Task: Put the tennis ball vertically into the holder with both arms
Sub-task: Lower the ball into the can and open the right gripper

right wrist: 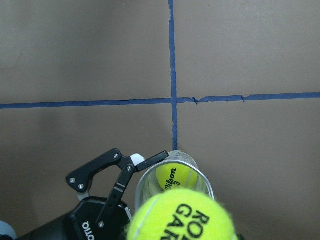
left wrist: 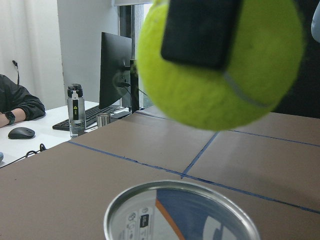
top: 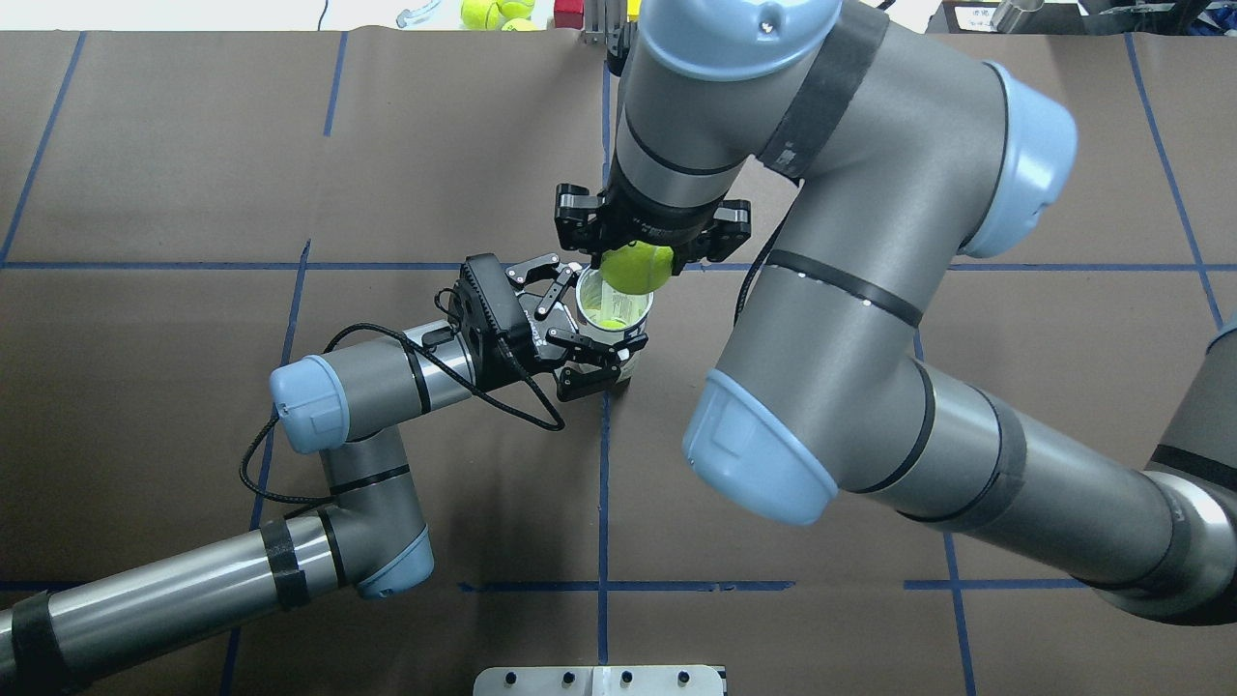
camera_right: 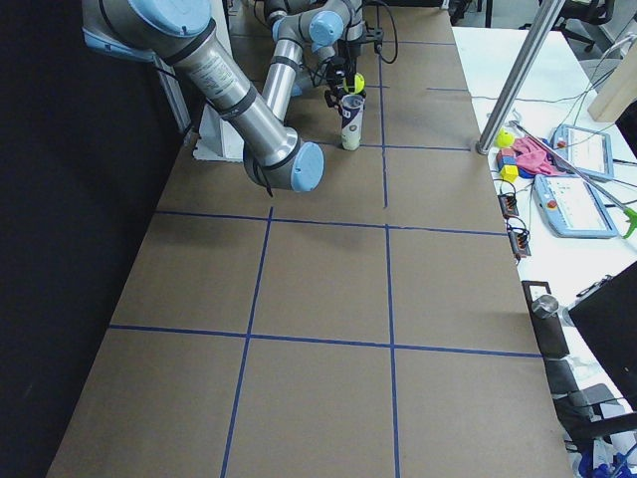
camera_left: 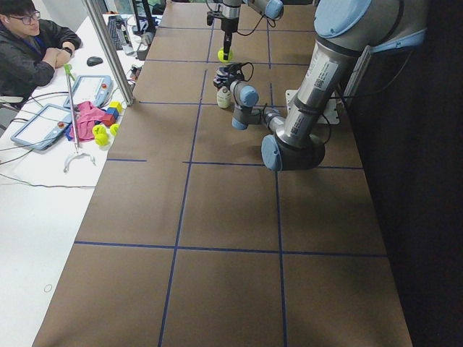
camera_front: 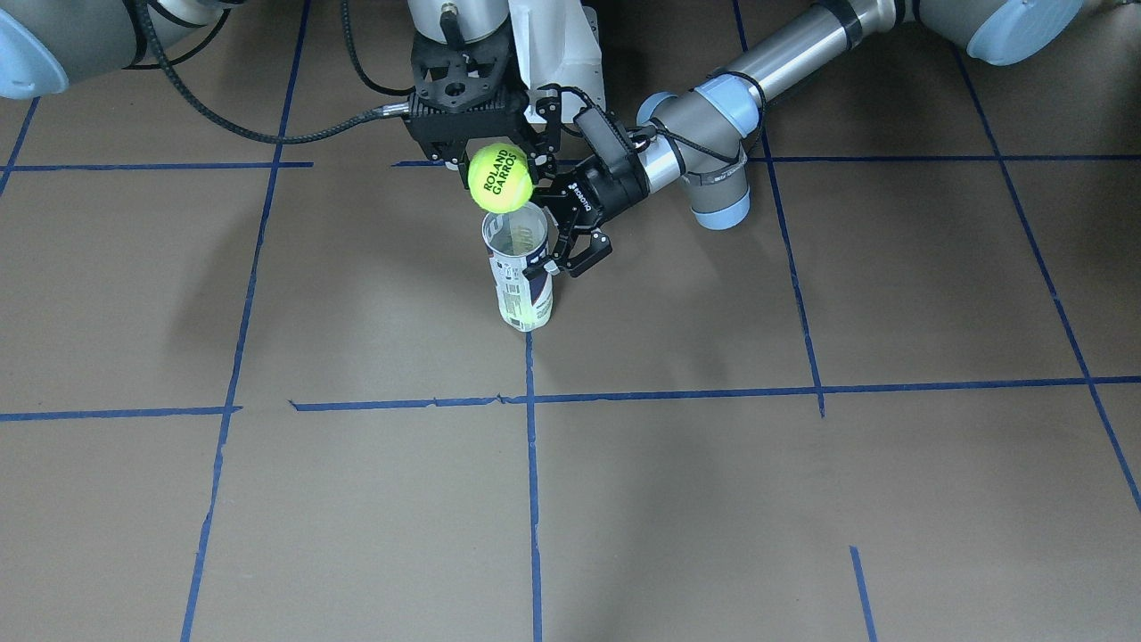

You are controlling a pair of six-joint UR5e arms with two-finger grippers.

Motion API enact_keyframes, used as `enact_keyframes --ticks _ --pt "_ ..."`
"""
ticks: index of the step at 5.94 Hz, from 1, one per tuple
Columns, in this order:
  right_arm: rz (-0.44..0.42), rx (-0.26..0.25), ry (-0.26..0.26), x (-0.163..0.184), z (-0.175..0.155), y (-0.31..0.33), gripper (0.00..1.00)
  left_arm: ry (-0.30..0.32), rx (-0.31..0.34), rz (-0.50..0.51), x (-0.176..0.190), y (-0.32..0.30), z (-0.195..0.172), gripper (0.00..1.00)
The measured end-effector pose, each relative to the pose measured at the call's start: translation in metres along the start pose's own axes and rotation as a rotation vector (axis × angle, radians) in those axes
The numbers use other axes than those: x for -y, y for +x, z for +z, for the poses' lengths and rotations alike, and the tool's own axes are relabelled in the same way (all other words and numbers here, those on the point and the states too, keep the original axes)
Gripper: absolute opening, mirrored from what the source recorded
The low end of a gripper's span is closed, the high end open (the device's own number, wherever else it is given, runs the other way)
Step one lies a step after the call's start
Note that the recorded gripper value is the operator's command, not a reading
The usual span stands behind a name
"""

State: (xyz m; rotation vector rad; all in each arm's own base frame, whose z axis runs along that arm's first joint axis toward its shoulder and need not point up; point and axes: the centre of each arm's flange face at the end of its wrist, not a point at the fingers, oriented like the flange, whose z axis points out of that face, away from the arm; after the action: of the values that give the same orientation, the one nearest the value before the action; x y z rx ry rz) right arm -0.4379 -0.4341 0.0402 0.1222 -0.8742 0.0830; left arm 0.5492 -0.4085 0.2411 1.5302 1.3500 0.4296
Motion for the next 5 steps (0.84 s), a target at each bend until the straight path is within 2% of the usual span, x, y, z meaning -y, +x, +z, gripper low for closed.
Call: enact_keyframes --ticks 5 --pt "-0.015 -0.008 -0.002 -0.0023 0.0066 -0.0034 1.00 0.000 0.000 -0.002 -0.0006 -0.0002 -0.0006 0.91"
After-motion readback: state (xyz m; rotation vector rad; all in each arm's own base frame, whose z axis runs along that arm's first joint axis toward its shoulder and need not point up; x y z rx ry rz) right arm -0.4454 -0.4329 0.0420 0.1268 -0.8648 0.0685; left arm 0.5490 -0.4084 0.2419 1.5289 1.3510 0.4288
